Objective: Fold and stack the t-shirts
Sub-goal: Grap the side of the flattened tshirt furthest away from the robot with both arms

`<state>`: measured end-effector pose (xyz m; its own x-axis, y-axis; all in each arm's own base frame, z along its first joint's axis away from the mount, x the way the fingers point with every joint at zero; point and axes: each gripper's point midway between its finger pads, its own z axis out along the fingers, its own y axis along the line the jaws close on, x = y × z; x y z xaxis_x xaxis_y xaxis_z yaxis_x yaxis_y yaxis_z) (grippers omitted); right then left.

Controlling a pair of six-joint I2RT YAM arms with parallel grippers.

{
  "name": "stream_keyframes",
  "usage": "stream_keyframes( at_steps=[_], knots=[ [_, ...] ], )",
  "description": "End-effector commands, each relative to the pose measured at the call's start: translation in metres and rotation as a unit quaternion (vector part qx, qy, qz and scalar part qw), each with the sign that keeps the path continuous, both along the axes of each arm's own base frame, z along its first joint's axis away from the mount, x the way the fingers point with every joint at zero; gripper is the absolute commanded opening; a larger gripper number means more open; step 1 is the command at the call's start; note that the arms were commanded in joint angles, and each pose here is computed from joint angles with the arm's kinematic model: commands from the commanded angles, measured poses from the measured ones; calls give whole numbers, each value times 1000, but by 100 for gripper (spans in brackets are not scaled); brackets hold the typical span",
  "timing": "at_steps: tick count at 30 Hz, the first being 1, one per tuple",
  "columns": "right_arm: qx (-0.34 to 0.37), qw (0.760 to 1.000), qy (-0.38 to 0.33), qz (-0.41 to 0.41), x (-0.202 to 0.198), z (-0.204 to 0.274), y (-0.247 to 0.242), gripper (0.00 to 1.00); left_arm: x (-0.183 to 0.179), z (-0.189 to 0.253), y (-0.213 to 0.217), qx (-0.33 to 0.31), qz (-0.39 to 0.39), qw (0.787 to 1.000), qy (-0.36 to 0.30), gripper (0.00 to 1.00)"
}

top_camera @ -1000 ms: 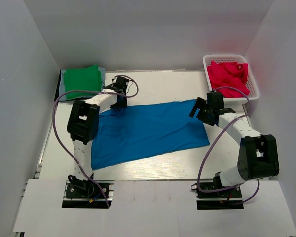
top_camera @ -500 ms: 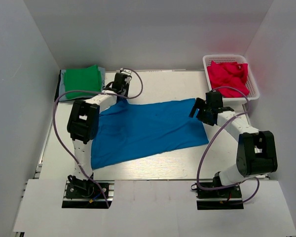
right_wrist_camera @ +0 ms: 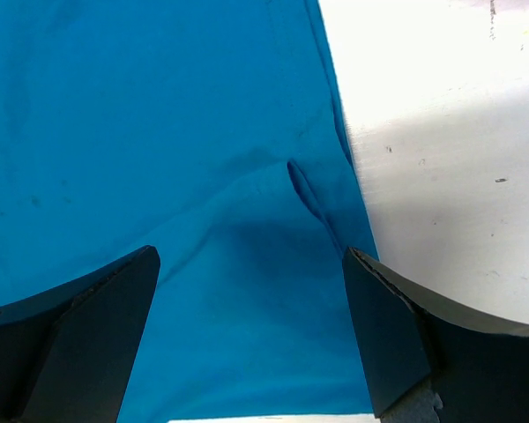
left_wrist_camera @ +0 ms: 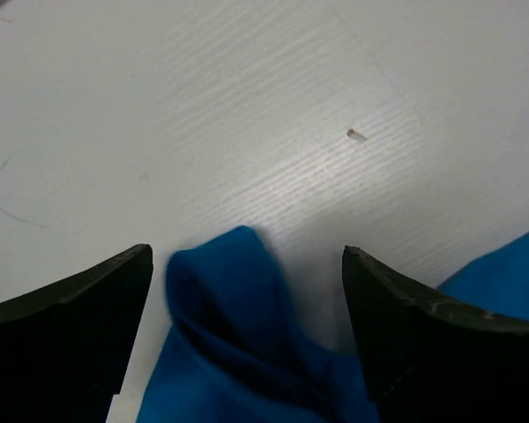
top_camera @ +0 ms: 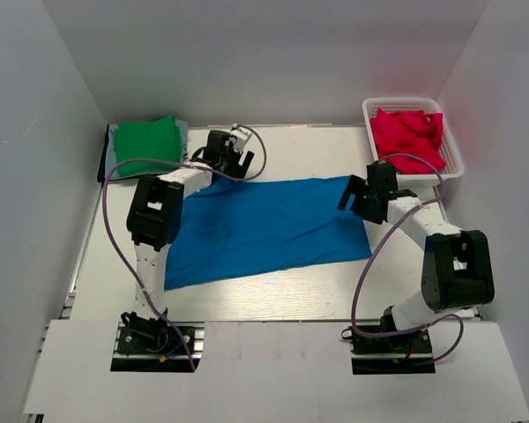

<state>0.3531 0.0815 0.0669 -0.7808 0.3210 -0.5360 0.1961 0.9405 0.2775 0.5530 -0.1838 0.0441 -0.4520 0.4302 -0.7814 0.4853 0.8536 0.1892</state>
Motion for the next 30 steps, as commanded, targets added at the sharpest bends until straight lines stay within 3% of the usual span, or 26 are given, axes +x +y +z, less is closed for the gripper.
stream_keyframes(
  at_steps=[1,3,8,11,15,24,30],
  knots=[
    [5,1000,-19,14,12,13,5,90,20,60,5,-31,44,998,-45,100],
    [10,999,-22,20,13,14,8,90,17,70,10,-37,64,996,-49,100],
    [13,999,-16,25,13,10,10,90,-31,75,11,-101,97,990,7,100],
    [15,999,-19,25,18,12,12,90,-63,65,18,-83,118,989,28,100],
    [13,999,-25,22,22,16,11,90,-100,39,13,-94,77,990,69,100],
    [8,999,-18,25,17,13,9,90,-81,17,18,-39,93,991,87,100],
    [8,999,-11,29,18,9,9,90,-62,16,42,15,147,987,56,90]
  ],
)
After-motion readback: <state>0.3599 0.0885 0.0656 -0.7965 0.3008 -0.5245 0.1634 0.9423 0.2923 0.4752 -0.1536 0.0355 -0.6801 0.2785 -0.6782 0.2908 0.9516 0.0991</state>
